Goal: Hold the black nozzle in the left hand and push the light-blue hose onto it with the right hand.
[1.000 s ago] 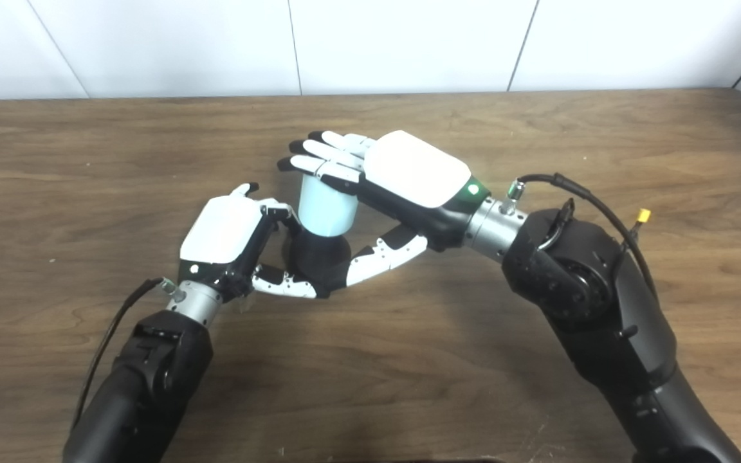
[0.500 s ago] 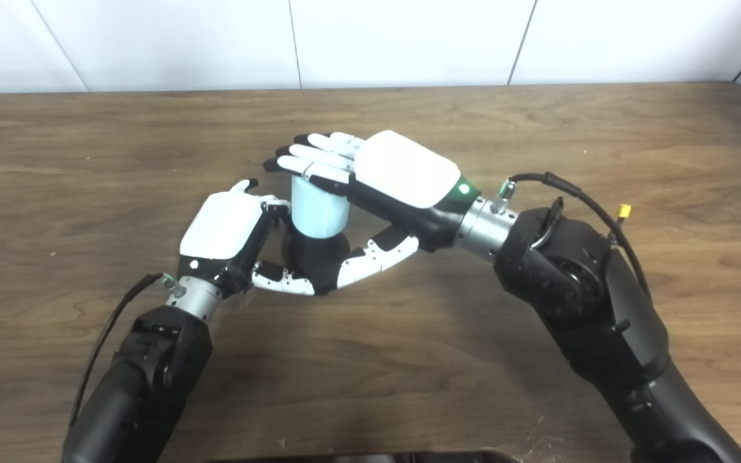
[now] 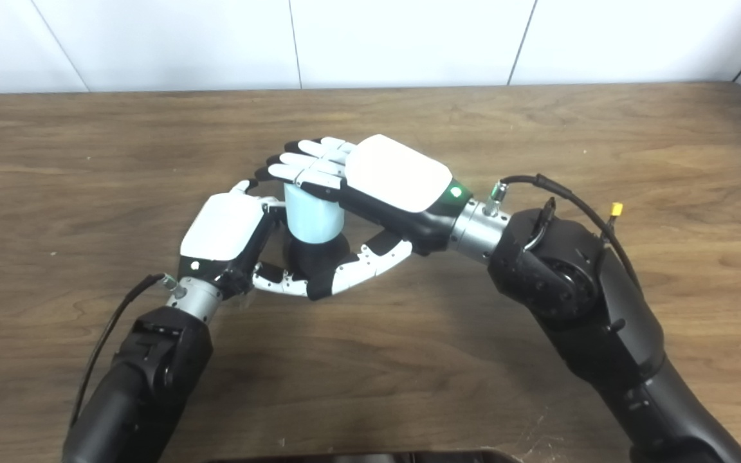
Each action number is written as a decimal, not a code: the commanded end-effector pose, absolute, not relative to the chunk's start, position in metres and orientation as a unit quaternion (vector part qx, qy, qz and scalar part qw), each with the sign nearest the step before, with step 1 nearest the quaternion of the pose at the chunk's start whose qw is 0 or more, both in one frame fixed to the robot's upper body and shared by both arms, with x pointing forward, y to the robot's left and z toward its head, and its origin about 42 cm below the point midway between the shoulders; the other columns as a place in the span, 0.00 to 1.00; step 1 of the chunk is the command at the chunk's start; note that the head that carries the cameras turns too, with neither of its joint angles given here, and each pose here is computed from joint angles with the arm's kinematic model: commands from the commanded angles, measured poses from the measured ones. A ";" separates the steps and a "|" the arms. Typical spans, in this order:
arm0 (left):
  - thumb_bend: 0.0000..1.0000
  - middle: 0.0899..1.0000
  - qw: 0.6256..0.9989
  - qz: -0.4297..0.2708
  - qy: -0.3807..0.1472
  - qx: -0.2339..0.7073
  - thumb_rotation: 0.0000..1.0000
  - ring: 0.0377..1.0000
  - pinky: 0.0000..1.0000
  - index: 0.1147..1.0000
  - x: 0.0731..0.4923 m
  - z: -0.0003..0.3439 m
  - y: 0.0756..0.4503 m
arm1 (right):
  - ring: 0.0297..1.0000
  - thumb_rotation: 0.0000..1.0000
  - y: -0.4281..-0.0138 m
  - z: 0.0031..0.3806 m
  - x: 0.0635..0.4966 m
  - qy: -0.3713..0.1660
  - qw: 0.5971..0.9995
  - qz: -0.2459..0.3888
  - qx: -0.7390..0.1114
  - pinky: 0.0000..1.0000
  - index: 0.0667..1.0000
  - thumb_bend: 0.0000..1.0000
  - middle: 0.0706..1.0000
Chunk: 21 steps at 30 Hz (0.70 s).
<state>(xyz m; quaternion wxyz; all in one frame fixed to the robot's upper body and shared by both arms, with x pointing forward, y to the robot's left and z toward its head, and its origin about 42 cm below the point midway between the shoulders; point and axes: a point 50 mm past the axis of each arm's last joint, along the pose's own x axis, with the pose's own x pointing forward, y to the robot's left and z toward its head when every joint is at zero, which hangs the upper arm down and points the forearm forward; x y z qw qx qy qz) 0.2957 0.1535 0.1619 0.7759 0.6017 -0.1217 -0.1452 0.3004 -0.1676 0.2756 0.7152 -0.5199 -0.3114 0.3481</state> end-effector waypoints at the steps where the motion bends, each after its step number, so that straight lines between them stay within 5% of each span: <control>1: 0.52 0.62 0.780 -0.151 -0.138 0.591 0.05 0.72 0.94 0.42 0.296 0.170 0.145 | 0.94 1.00 -0.179 0.250 0.300 -0.235 0.699 0.392 -0.550 0.95 0.91 0.62 0.91; 21: 0.52 0.62 0.781 -0.151 -0.139 0.590 0.04 0.71 0.93 0.42 0.297 0.171 0.144 | 0.95 1.00 -0.181 0.241 0.300 -0.225 0.681 0.401 -0.570 0.97 0.91 0.64 0.91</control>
